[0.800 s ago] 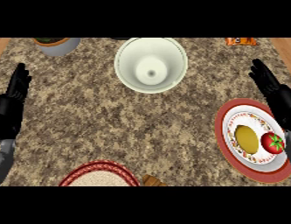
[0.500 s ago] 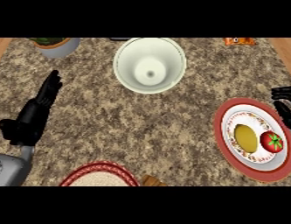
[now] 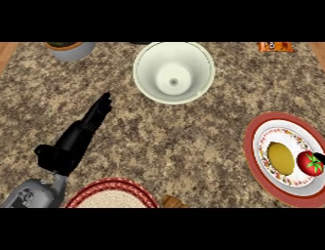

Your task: Pick the tomato from the plate and place it in the bowl

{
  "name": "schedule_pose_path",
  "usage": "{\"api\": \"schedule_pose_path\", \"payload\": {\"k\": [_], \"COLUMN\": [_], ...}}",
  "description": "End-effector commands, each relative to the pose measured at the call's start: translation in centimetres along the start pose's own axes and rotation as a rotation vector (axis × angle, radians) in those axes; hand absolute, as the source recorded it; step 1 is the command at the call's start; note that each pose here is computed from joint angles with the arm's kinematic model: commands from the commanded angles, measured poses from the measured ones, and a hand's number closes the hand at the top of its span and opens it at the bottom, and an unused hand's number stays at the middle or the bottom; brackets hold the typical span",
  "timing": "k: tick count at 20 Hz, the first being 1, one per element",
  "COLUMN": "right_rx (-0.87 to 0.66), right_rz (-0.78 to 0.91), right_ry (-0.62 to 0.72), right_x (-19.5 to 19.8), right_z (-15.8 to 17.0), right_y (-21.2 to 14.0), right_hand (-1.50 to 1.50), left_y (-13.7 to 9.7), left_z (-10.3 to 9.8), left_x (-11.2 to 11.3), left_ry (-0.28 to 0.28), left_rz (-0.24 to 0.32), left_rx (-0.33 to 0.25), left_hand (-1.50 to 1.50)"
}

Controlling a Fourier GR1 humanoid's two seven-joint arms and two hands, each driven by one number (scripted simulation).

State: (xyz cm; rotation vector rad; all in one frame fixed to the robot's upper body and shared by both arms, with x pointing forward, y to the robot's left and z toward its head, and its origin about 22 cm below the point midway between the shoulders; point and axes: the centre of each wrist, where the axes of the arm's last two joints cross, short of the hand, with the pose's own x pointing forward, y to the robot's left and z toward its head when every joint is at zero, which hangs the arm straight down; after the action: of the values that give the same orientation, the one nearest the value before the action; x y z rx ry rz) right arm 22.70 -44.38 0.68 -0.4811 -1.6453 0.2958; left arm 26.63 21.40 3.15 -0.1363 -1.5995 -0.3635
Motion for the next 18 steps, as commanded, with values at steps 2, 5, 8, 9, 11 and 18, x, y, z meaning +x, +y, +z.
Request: {"api": "schedule_pose_path", "payload": {"k": [2, 5, 8, 9, 11, 18], "right_rx": [0.110, 0.196, 0.323, 0.422, 0.581, 0.767], "right_rz": [0.261, 0.442, 0.647, 0.694, 0.710, 0.713], "right_ry": [0.006, 0.067, 0.216, 0.271, 0.372, 0.532], "right_x": [1.1, 3.8, 5.8, 5.3, 6.5, 11.0], "right_z": [-1.8, -2.8, -3.8, -2.9, -3.1, -6.8], "right_y": [-2.0, -2.2, -5.4, -6.1, -4.9, -2.4], "right_hand": [-1.50, -1.50, -1.50, -1.50, -1.50, -1.50], "left_y": [-0.8, -2.0, -1.5, -1.8, -1.4, -1.7], "left_z": [-0.7, -0.3, -0.8, -1.5, -0.2, -0.4], "left_x": [-0.3, 0.8, 0.1, 1.1, 0.1, 0.5], "left_ry": [-0.001, -0.002, -0.001, -0.007, 0.008, 0.008], "left_rz": [-0.001, 0.017, 0.008, 0.002, -0.005, 0.025], "left_rx": [-0.037, -0.039, -0.045, -0.042, -0.046, -0.049], "left_hand": [0.00, 0.00, 0.00, 0.00, 0.00, 0.00]}}
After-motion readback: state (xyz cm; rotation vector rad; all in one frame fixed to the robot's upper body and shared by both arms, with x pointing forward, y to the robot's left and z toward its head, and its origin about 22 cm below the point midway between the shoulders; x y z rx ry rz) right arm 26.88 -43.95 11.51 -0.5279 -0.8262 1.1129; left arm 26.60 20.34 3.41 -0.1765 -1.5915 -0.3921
